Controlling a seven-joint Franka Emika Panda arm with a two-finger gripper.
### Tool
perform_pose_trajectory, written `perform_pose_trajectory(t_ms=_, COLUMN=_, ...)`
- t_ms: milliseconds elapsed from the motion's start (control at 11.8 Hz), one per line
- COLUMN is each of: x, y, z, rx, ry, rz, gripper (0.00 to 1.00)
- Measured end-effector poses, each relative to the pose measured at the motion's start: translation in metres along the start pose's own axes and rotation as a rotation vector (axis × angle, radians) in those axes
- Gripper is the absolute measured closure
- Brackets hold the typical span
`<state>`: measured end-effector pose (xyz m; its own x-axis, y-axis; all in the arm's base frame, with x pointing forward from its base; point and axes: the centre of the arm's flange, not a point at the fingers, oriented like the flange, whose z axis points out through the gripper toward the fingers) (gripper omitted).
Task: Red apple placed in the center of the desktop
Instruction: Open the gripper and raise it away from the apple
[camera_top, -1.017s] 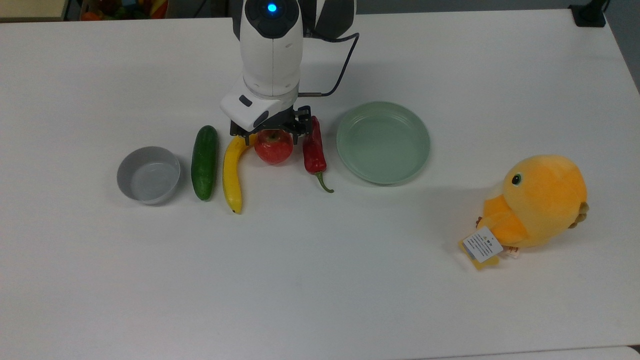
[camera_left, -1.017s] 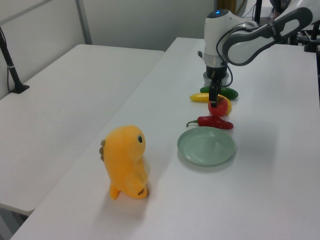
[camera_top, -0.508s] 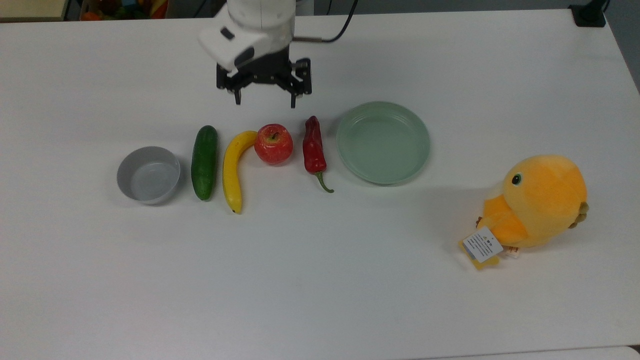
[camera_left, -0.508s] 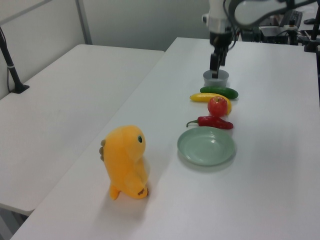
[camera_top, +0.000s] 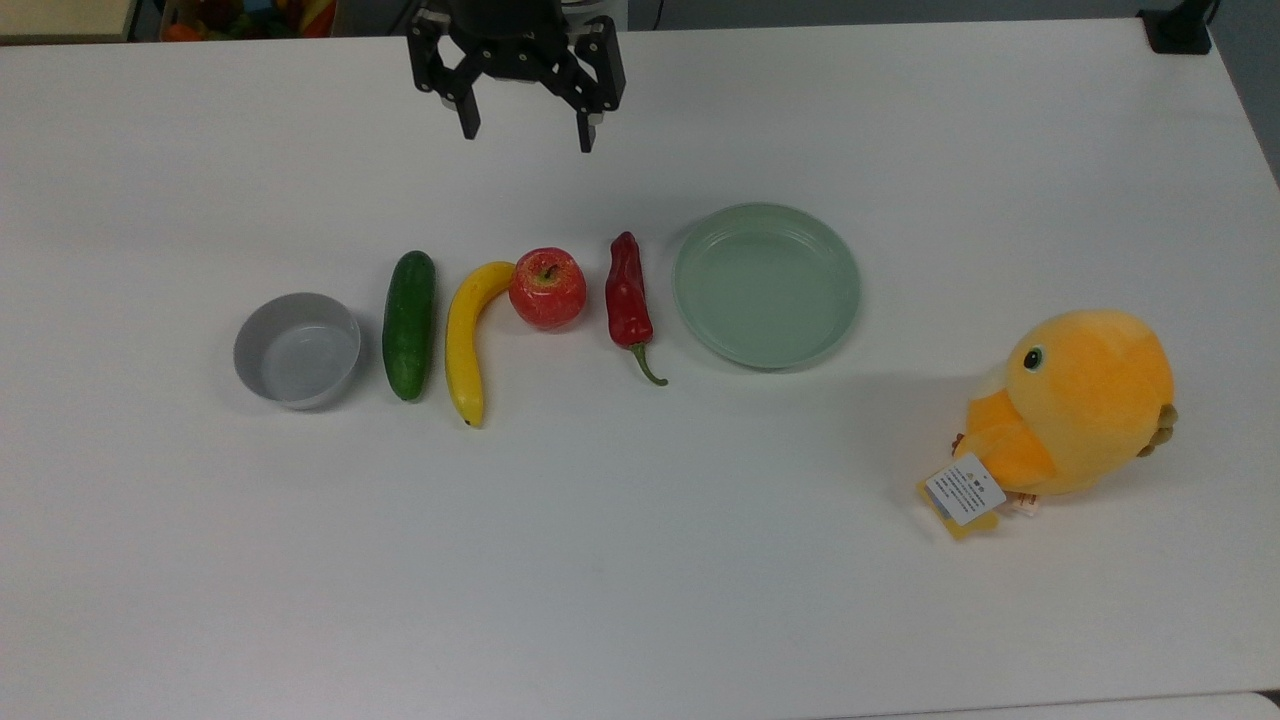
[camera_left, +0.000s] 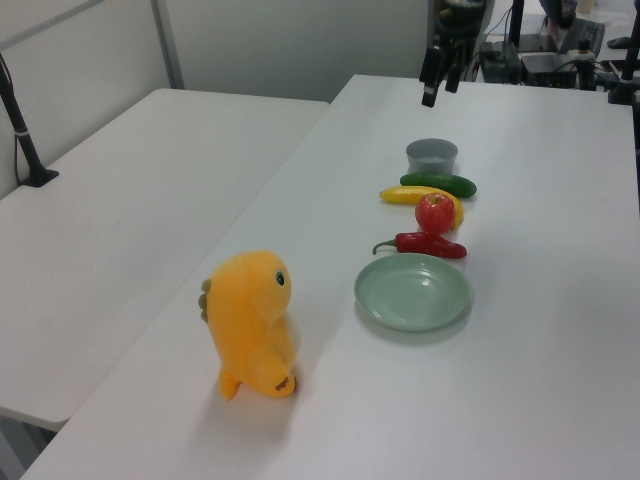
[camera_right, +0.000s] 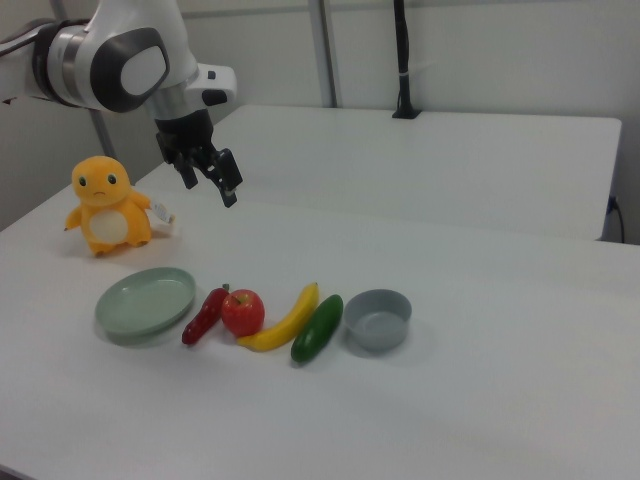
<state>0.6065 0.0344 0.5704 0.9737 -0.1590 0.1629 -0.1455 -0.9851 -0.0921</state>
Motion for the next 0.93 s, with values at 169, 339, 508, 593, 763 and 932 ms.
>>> perform_pose_trajectory(t_ms=169, x=0.000, y=0.004, z=-0.005, rx=0.002, ry=0.007, rz=0.012, gripper=0.00)
perform_pose_trajectory(t_ms=339, x=-0.001, y=0.004, z=-0.003, rx=0.001, ry=-0.001, rz=0.012, gripper=0.00)
perform_pose_trajectory(t_ms=508, x=-0.006, y=0.003, z=0.002, rx=-0.004, ry=-0.038, rz=-0.041, gripper=0.00)
perform_pose_trajectory(t_ms=593, x=-0.008, y=0.004, z=0.005, rx=-0.006, ry=-0.063, rz=-0.098, gripper=0.00)
perform_pose_trajectory(t_ms=763, x=-0.010, y=0.004, z=0.006, rx=-0.006, ry=-0.078, rz=-0.147, gripper=0.00)
perform_pose_trajectory(t_ms=932, x=-0.010, y=0.004, z=0.006, rx=-0.006, ry=-0.079, rz=-0.154, gripper=0.00)
